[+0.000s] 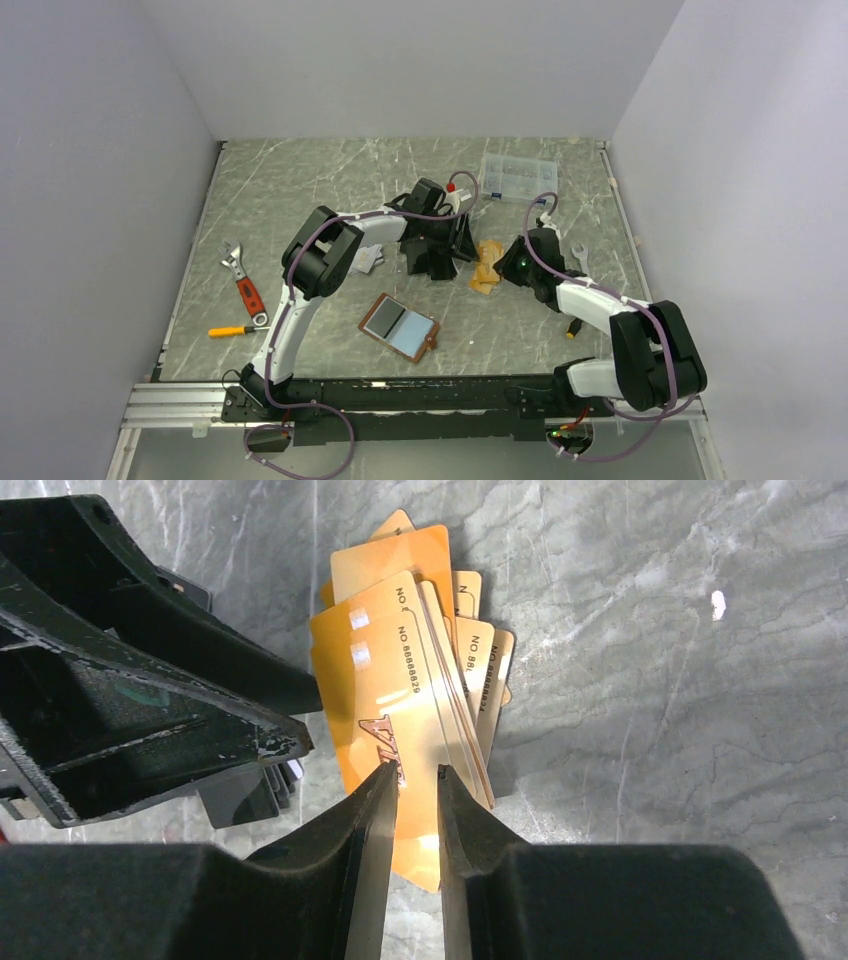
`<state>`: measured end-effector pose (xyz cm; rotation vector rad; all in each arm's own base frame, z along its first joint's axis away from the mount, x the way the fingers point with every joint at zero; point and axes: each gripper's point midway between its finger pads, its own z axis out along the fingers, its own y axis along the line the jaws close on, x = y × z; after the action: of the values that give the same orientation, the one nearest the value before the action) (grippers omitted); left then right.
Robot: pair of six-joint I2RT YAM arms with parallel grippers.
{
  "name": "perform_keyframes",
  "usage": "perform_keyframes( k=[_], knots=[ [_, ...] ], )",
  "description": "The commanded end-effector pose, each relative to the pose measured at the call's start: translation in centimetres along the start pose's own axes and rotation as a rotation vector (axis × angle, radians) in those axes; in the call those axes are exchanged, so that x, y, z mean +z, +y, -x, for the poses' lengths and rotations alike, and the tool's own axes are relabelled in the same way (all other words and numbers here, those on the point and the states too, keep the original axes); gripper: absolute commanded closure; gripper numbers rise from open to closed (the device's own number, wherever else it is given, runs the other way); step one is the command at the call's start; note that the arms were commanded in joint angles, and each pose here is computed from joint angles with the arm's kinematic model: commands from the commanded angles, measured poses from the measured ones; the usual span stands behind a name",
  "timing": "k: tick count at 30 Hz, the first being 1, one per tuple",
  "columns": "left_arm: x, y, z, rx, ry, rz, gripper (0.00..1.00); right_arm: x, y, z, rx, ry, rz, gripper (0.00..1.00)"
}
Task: Put the credit cards into the card holder
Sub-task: Pick up the credit card from the storage box.
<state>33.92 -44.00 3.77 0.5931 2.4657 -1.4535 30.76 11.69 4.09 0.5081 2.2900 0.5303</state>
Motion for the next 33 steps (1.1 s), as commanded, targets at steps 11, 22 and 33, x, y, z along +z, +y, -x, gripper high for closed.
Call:
perform_keyframes(
  k=[11,22,33],
  knots=[
    [-0.4,0.8,-0.6,-0.020,0.005,0.046,0.52,0.7,-0.7,-0.8,-0.002,0.008,-0.004,0.75],
    [-0.3,0.8,-0.5,-0.023,0.006,0.043,0.53,1.3,0.3,-1.2,0.033,0.025,0.047,0.74],
    [-0.2,0.7,-0.5,-0.033,0.006,0.034,0.55,1.9,1.3,-2.2,0.040,0.053,0.076,0.74]
  ],
)
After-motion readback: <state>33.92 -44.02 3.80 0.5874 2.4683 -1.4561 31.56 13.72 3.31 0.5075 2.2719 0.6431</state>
